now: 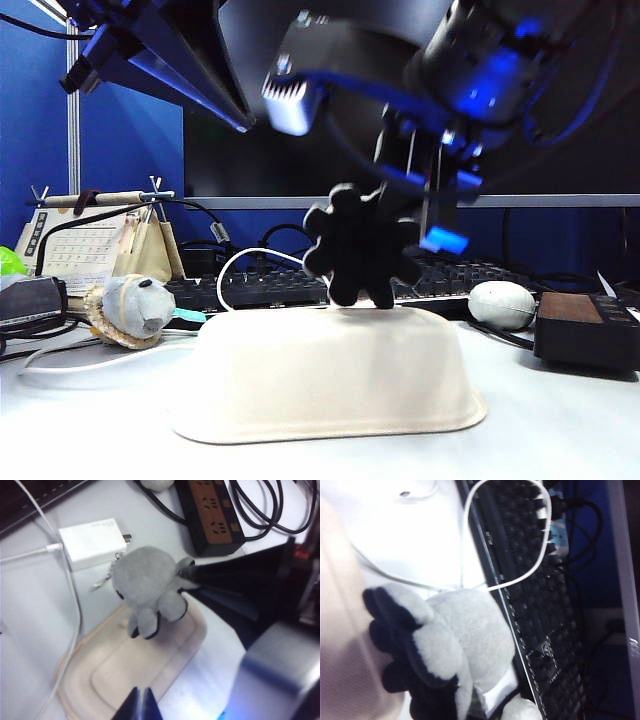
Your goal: Place the tilting octopus upright.
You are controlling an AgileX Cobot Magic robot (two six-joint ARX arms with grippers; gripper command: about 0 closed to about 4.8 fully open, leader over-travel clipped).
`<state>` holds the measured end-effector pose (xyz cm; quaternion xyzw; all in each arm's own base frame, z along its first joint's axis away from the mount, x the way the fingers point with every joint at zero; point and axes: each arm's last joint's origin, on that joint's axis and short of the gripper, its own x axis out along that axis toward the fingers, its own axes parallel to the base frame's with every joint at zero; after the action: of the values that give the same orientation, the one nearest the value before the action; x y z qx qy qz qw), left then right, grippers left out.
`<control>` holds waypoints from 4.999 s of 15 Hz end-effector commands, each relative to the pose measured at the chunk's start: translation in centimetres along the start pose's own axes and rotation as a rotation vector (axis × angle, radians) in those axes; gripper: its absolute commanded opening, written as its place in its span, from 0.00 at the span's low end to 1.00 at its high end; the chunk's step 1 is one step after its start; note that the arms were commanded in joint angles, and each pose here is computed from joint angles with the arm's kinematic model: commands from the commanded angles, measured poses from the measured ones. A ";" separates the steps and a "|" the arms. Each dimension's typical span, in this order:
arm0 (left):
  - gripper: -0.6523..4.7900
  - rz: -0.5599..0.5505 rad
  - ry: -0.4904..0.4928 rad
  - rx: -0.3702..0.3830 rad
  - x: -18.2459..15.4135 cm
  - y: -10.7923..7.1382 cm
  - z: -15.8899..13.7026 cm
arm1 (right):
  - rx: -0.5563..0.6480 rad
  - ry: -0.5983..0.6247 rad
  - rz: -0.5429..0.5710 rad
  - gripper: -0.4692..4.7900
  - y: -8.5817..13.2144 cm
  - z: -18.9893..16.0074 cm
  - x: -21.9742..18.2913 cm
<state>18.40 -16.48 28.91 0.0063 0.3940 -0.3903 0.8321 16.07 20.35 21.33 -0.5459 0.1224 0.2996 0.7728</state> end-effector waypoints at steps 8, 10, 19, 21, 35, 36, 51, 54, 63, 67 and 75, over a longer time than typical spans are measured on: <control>0.16 -0.004 -0.017 0.008 -0.1 -0.1 0.2 | -0.021 -0.002 0.054 0.08 1.6 0.9 -1.0; 0.16 -0.005 -0.016 0.008 -0.1 -0.1 0.2 | -0.015 -0.014 0.059 0.08 1.9 1.2 -1.2; 0.16 -0.087 0.004 0.003 -0.1 -0.3 0.1 | 0.087 0.069 0.130 0.09 2.7 0.4 -1.4; 0.16 -0.159 0.026 0.001 -0.1 -0.5 0.0 | 0.087 0.069 0.130 0.09 2.7 0.4 -1.4; 0.16 -0.166 0.065 -0.010 -0.1 -0.5 -0.4 | 0.115 0.070 0.128 0.37 2.7 0.4 -1.4; 0.16 -0.161 0.064 -0.010 -0.1 -0.4 -0.4 | 0.115 0.070 0.128 0.37 2.7 0.4 -1.4; 0.16 -0.130 0.020 0.021 -0.1 -0.4 0.0 | 0.201 0.188 -0.126 0.52 0.9 -0.4 -4.0; 0.16 -0.135 -0.012 0.065 -0.7 -0.6 0.4 | 0.271 0.155 -0.217 0.35 -0.8 -1.1 -6.5; 0.16 -0.190 -0.517 0.317 -16.7 -4.4 -1.4 | 0.779 -0.203 -0.153 0.08 -3.6 -7.4 -17.1; 0.11 -0.180 -0.523 0.315 -21.2 -4.5 -6.8 | 0.919 -0.489 -0.061 0.08 -3.7 -10.2 -20.9; 0.11 -0.010 -0.304 0.216 -20.2 -3.0 -11.1 | 0.981 -0.699 -0.070 0.08 -3.3 -13.2 -23.8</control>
<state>1.29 -1.92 35.56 0.0350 0.2232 -0.4288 0.8747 1.06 -0.24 31.12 -0.0044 -0.0289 0.3484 0.9369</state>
